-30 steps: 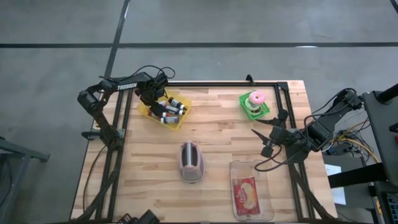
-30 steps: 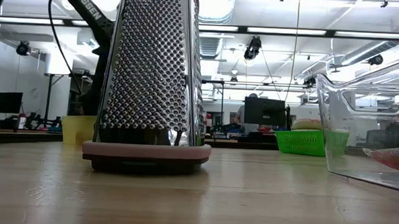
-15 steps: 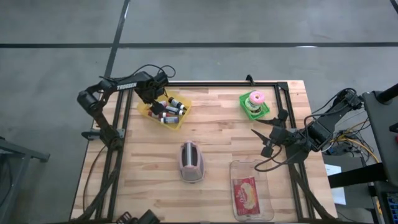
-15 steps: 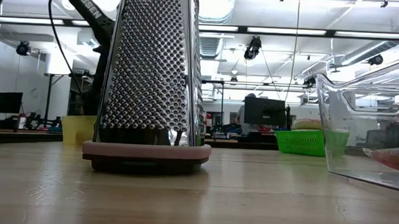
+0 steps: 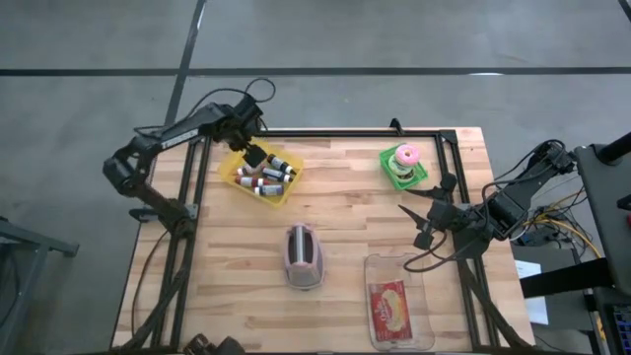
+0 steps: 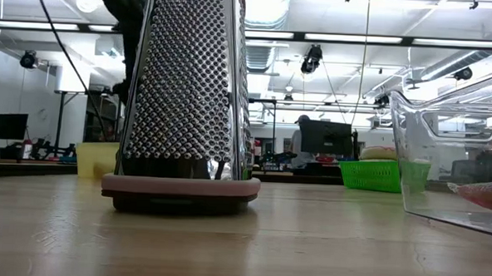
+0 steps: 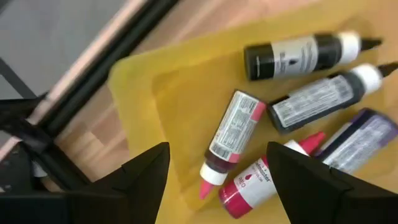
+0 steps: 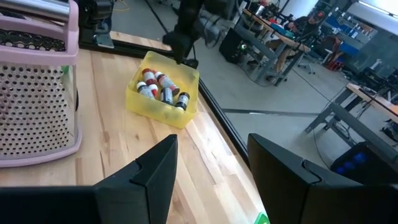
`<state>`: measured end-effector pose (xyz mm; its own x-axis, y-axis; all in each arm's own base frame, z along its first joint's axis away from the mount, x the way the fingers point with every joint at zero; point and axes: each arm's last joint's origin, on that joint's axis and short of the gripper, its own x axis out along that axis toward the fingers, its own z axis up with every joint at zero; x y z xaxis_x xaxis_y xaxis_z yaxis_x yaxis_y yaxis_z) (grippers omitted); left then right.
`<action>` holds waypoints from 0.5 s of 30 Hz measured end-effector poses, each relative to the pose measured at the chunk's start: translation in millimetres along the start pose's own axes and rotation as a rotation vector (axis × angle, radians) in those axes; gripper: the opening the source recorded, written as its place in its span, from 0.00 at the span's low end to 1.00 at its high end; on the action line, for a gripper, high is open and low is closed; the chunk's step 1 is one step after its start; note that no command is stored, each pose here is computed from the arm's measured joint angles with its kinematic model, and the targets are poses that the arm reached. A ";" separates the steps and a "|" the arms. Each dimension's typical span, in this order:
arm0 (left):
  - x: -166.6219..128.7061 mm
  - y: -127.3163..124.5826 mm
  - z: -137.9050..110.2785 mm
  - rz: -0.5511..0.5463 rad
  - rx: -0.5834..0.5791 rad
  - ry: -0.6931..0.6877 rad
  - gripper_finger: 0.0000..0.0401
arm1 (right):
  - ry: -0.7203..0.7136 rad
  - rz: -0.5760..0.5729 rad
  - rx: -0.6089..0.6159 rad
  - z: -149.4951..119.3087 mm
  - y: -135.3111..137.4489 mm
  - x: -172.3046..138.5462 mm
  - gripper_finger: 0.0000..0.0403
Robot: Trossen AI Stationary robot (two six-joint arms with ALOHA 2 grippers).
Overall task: Pick & Place Food Item
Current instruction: Return to Home Position
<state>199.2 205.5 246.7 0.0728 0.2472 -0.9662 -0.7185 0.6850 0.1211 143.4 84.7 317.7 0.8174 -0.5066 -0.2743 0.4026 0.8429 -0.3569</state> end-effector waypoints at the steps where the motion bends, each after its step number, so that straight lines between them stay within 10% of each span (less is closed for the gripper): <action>1: -6.2 0.8 -1.2 0.000 -0.008 -0.020 0.68 | 0.000 0.000 -0.001 0.0 0.0 0.0 0.48; 7: -39.5 0.7 -12.7 -0.050 -0.234 -0.131 0.68 | -0.036 -0.052 0.013 4.2 -0.4 -0.2 0.48; 12: -75.7 -22.4 -28.3 -0.347 0.096 -0.343 0.68 | -0.056 -0.115 -0.076 6.8 -3.6 -1.2 0.48; 15: -107.8 -36.5 -41.6 -0.557 0.256 -0.544 0.68 | -0.089 -0.149 0.135 12.3 -11.3 -5.0 0.48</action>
<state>188.8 125.4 336.9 0.7451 0.0776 -0.6624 -0.3027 0.9243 -0.2323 139.8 79.9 334.1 0.7756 -0.6142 -0.1453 0.5681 0.7797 -0.2633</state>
